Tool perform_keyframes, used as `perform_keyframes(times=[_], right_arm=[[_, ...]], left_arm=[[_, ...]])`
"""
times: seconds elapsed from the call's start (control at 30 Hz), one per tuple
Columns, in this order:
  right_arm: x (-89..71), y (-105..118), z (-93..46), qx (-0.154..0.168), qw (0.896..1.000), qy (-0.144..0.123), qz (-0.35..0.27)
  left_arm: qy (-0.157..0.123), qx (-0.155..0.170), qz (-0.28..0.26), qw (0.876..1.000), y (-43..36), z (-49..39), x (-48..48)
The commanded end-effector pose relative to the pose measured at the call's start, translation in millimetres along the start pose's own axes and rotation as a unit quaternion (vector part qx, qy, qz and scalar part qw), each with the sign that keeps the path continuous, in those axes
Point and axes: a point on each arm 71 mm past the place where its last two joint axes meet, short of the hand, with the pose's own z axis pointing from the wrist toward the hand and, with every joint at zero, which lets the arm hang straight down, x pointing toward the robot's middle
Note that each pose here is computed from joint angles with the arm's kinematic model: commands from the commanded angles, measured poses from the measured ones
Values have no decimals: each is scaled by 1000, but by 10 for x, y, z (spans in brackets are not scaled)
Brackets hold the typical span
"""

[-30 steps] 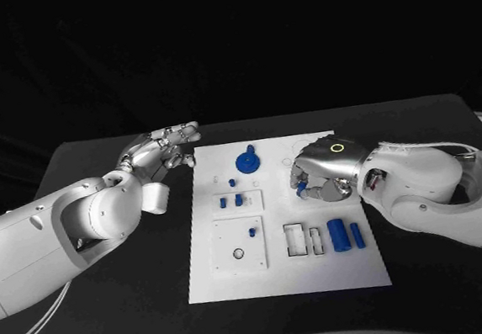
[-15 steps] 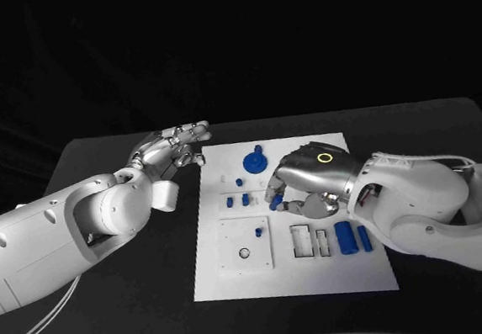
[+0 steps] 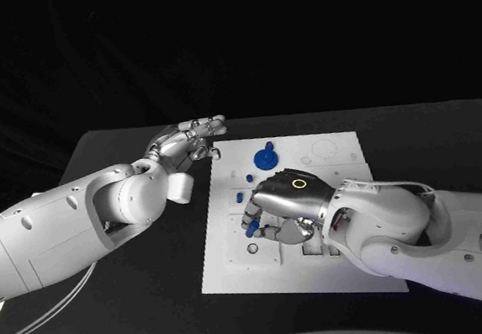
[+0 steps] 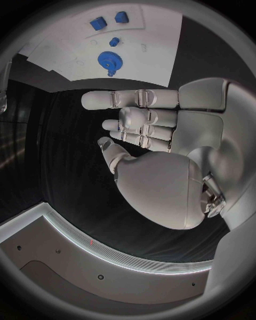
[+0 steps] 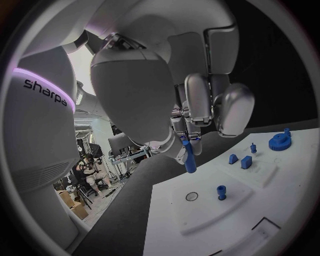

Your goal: Assemble the parts on the task board

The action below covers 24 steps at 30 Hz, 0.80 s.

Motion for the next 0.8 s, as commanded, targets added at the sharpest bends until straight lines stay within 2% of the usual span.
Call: perform_keyframes(times=[0.03,0.37,0.8], right_arm=[[73,-8,30,-12,1000,18,4],[265,-70,74,-2,999,52,15],[337,-88,74,1,997,73,17]], left_arm=[[14,4,-3,1000,-2,10,38],[15,4,-3,1000,2,20,48],[14,3,-3,1000,3,23,40]])
